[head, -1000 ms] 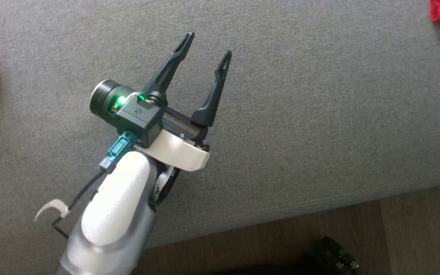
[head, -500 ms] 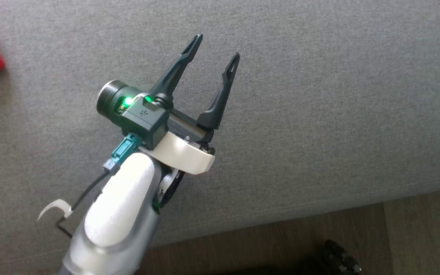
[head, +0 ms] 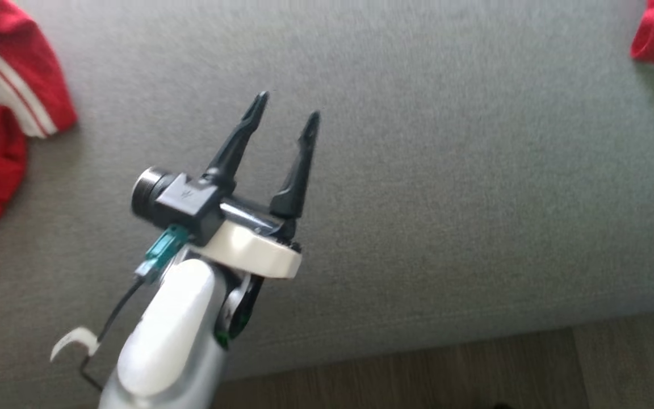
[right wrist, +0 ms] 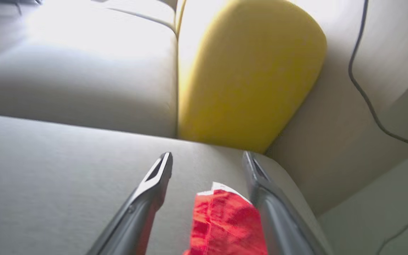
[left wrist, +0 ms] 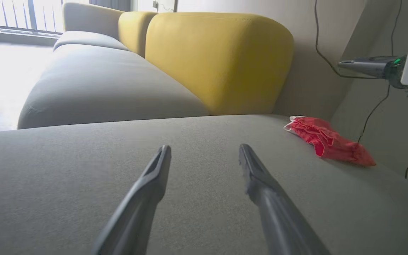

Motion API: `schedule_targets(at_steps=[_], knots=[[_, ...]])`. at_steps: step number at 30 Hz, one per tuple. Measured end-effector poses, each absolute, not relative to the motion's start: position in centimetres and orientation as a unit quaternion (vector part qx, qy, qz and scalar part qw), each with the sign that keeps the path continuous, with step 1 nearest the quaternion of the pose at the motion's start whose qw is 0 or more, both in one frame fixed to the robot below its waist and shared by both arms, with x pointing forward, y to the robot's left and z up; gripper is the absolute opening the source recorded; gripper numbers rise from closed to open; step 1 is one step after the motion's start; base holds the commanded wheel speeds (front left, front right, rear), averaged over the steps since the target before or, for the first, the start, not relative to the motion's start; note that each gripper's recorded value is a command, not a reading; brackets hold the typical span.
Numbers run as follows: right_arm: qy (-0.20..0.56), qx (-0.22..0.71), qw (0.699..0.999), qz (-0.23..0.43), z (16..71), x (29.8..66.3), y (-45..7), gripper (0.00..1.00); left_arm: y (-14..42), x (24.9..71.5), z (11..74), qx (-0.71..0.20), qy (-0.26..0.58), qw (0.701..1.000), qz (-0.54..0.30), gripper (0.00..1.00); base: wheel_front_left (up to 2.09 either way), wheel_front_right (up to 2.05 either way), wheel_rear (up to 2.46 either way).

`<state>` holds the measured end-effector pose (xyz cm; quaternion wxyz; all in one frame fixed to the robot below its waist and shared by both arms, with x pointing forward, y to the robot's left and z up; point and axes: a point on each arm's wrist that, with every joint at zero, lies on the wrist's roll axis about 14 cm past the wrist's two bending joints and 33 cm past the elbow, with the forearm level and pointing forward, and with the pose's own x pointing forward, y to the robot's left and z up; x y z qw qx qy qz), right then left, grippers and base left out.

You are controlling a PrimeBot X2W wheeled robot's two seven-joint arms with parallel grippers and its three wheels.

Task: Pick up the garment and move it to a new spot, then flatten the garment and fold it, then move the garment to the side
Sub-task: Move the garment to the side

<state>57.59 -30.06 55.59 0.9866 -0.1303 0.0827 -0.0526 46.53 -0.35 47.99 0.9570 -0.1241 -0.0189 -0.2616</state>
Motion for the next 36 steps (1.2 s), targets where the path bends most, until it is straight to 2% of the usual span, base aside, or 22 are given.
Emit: schedule_targets(at_steps=[4, 9, 17, 24, 36], knots=[[0.019, -0.099, 0.995, 0.002, 58.2, 56.8, -25.1, 1.0, 2.4, 45.4, 49.5, -0.116, -0.031, 0.968, -0.219, 1.0, 0.0, 0.0, 0.0], [-0.026, -0.053, 0.996, 0.062, 58.8, 54.6, -19.8, 1.0, 6.4, 43.5, 50.8, -0.103, -0.041, 0.981, -0.158, 1.0, 0.0, 0.0, 0.0], [-0.085, 0.042, 0.989, 0.116, 59.1, 50.2, -13.7, 1.0, 12.5, 39.9, 52.0, -0.09, -0.056, 0.992, -0.067, 1.0, 0.0, 0.0, 0.0], [-0.1, 0.068, 0.983, 0.135, 57.1, 46.0, -11.1, 1.0, 15.2, 36.7, 52.3, -0.083, -0.06, 0.994, -0.025, 1.0, 0.0, 0.0, 0.0], [-0.054, 0.055, 0.988, 0.132, 52.4, 41.4, -10.9, 1.0, 16.8, 33.7, 51.5, -0.085, -0.052, 0.995, 0.004, 1.0, 0.0, 0.0, 0.0]])
